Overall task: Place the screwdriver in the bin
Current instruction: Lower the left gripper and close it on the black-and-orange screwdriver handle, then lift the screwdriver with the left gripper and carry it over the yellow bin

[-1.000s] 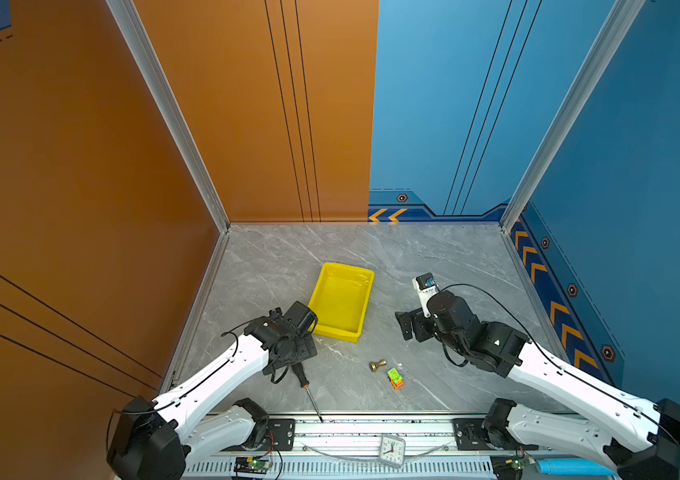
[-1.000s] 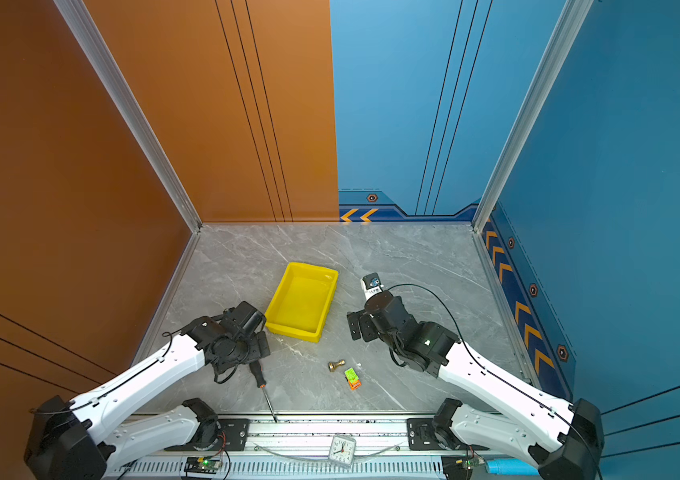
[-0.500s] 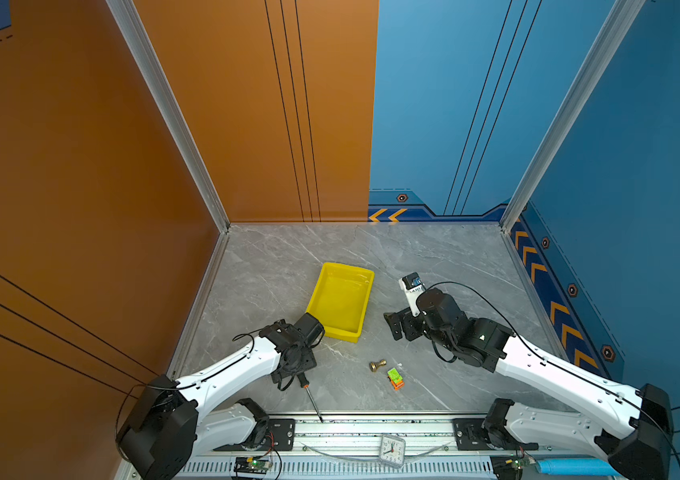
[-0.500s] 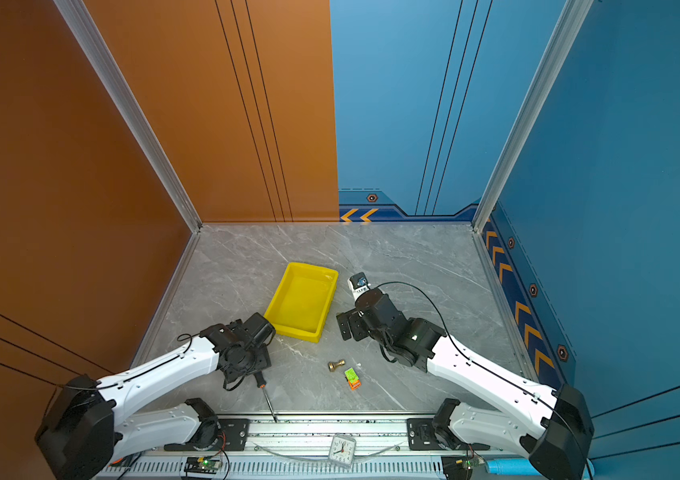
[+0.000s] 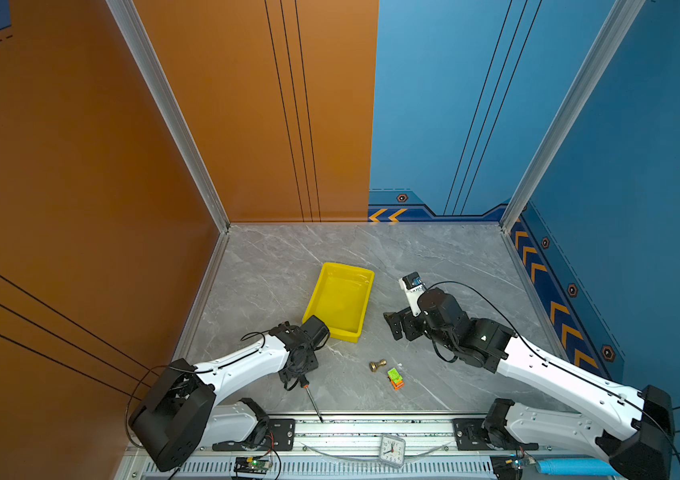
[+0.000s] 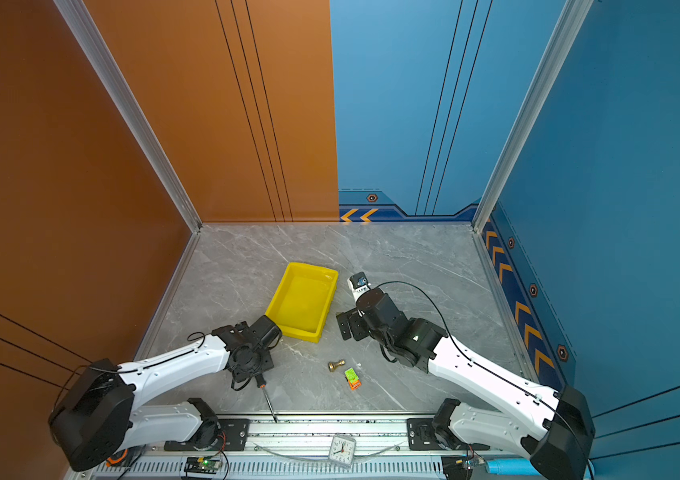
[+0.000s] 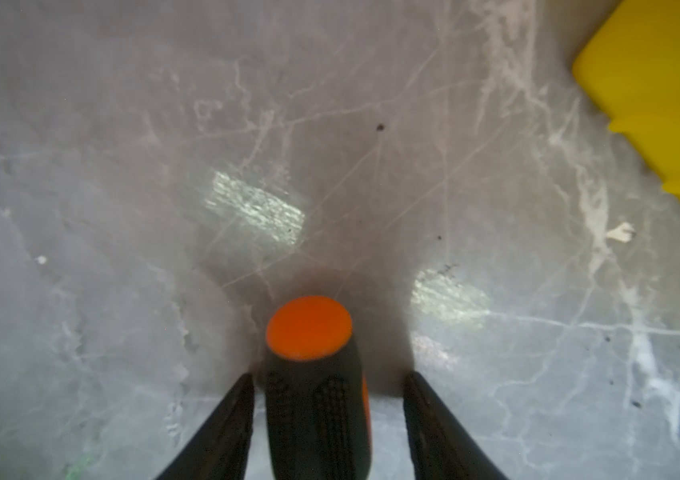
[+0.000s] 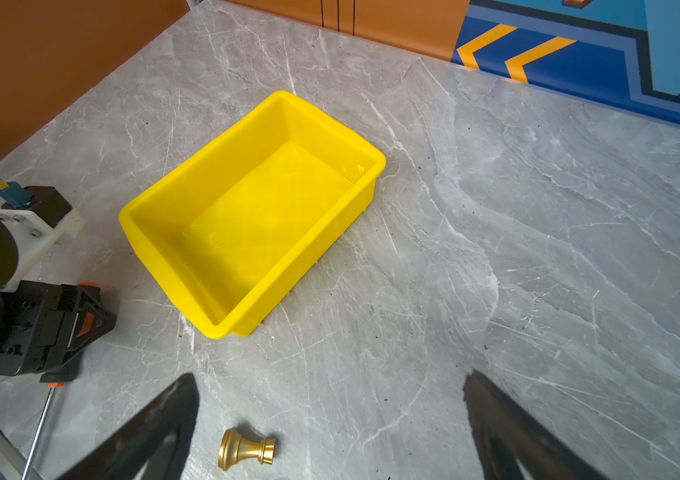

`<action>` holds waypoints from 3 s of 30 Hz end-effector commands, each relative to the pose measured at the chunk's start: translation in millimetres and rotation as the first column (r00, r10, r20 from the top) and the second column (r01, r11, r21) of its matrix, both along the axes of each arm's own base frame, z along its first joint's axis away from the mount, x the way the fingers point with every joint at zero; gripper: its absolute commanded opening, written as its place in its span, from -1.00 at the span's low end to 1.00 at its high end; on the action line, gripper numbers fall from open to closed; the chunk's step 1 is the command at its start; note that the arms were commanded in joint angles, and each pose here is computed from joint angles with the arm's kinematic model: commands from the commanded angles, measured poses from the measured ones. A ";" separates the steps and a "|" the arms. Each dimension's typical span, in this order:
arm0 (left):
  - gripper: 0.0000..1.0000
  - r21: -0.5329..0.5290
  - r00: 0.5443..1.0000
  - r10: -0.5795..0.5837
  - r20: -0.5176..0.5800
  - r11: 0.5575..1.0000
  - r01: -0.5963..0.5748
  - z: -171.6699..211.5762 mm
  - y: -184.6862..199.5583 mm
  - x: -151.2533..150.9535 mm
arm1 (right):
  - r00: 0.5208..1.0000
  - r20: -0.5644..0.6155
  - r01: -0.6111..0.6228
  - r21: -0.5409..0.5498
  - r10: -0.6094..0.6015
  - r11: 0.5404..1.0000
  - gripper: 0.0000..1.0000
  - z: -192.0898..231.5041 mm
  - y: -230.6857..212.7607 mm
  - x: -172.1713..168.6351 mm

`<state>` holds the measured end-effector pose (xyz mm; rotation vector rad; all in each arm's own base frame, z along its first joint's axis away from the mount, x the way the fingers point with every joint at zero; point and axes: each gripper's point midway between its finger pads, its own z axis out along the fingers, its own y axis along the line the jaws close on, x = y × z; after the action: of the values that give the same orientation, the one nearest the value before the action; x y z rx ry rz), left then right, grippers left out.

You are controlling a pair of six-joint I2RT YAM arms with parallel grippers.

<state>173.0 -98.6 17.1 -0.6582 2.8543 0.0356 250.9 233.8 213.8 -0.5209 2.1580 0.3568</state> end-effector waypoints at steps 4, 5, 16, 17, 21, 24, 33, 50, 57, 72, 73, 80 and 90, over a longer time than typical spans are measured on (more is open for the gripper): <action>-0.18 0.042 1.000 0.026 -0.009 0.999 -0.026 -12.1 9.1 -9.4 | 0.999 0.044 -0.014 0.027 0.013 1.000 1.00 21.5 2.0 1.0; -0.27 0.042 1.000 0.029 -0.004 0.999 -0.029 -12.4 9.3 -9.0 | 0.999 0.045 -0.015 0.027 0.013 1.000 1.00 22.4 2.6 2.4; -0.85 0.032 0.995 0.017 0.098 0.999 -0.020 16.2 5.7 14.3 | 0.998 0.055 0.006 0.034 -0.008 0.999 1.00 32.4 -1.6 13.5; -0.87 0.036 0.994 0.017 0.108 0.999 -0.021 20.5 7.3 16.4 | 0.998 0.056 0.011 0.036 -0.013 0.999 0.99 32.7 -3.5 14.5; -0.93 0.054 0.990 0.020 0.141 0.998 -0.028 39.6 16.1 25.9 | 0.998 0.057 0.033 0.046 -0.035 0.998 1.00 35.8 -10.7 20.0; -0.95 0.074 0.986 0.017 0.166 0.997 -0.030 55.6 24.3 33.4 | 0.997 0.061 0.042 0.051 -0.045 0.998 1.00 39.6 -14.7 24.2; -1.00 0.080 0.975 0.010 0.223 0.996 -0.029 97.4 41.8 63.7 | 0.995 0.064 0.074 0.066 -0.079 0.995 0.99 48.2 -22.8 37.4; -1.00 0.111 0.933 -0.147 0.329 0.987 0.117 172.9 28.1 127.9 | 0.993 0.058 0.096 0.080 -0.100 0.992 1.00 58.5 -14.5 55.9; -1.00 0.144 0.891 -0.284 0.354 0.958 0.247 199.3 -1.4 162.7 | 0.989 0.018 0.143 0.089 -0.145 0.986 1.00 50.6 -24.3 68.3; -1.00 0.199 0.704 -0.562 0.435 0.822 0.534 212.0 -97.1 215.3 | 0.983 -0.012 0.182 0.095 -0.182 0.979 1.00 41.8 -32.6 74.7; -1.00 0.210 0.704 -0.566 0.429 0.821 0.532 210.9 -98.1 220.5 | 0.983 -0.012 0.185 0.093 -0.185 0.978 1.00 41.5 -33.5 75.1; -1.00 0.205 0.716 -0.586 0.379 0.808 0.553 189.8 -112.1 247.2 | 0.980 -0.011 0.200 0.096 -0.200 0.975 1.00 41.4 -37.6 74.4; -1.00 0.183 0.739 -0.590 0.325 0.806 0.563 157.3 -123.1 260.9 | 0.976 -0.013 0.217 0.095 -0.217 0.972 1.00 38.4 -45.4 71.3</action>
<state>430.6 -218.8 173.1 0.2342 2.5347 -0.0599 324.7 194.7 254.0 -0.2551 2.1512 0.3421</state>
